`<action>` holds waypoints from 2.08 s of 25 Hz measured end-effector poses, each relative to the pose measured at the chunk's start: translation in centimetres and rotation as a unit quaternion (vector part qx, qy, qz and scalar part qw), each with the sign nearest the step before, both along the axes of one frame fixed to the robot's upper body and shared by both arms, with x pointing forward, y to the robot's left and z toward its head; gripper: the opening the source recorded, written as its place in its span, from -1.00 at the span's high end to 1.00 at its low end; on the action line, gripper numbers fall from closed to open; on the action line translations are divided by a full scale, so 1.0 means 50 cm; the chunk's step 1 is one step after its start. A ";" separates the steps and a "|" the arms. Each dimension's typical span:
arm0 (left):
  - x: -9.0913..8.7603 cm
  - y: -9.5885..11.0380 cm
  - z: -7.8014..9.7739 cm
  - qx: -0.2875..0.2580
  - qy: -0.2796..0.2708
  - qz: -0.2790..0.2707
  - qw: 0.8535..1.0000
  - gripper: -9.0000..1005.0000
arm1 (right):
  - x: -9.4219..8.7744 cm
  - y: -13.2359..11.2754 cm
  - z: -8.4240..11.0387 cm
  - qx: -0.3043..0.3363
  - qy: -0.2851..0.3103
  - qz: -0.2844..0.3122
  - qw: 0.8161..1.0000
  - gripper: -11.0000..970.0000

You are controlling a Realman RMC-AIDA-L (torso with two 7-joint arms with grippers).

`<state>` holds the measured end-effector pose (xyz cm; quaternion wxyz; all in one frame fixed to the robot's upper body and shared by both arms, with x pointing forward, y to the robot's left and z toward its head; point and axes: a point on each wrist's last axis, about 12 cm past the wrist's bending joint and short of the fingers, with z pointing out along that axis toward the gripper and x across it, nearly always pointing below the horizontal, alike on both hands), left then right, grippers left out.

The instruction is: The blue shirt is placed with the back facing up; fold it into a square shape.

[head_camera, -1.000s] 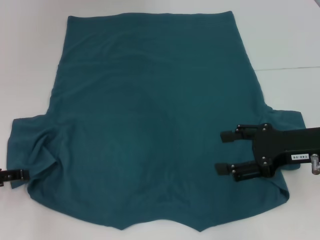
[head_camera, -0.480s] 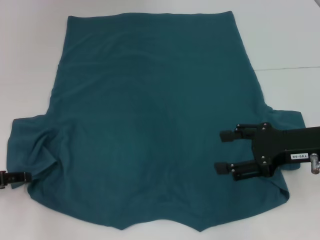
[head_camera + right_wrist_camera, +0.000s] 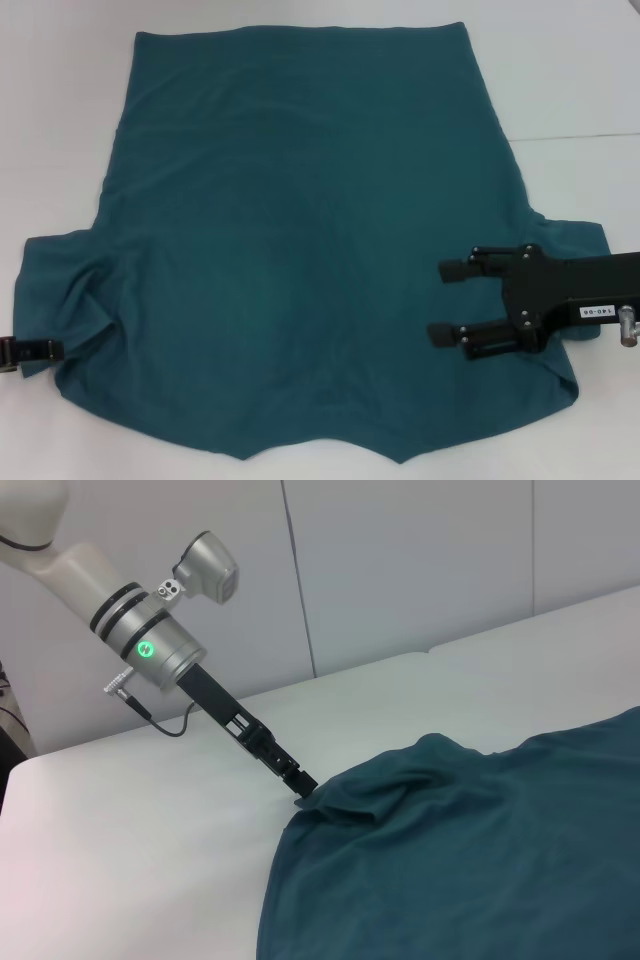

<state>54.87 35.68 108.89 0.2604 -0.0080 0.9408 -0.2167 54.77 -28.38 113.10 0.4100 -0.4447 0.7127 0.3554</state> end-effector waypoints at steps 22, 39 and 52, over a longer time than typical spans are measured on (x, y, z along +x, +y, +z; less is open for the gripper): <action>0.009 -0.015 -0.010 0.013 0.011 -0.006 1.000 -0.52 | 0.012 0.005 0.005 -0.004 -0.007 -0.003 1.000 -0.89; 0.013 -0.019 -0.008 0.019 0.012 -0.010 1.000 -0.45 | 0.013 0.005 0.006 -0.003 -0.008 -0.004 1.000 -0.89; 0.021 -0.015 -0.006 0.034 0.006 0.003 0.999 -0.39 | 0.012 0.007 0.005 -0.003 -0.007 -0.003 1.000 -0.89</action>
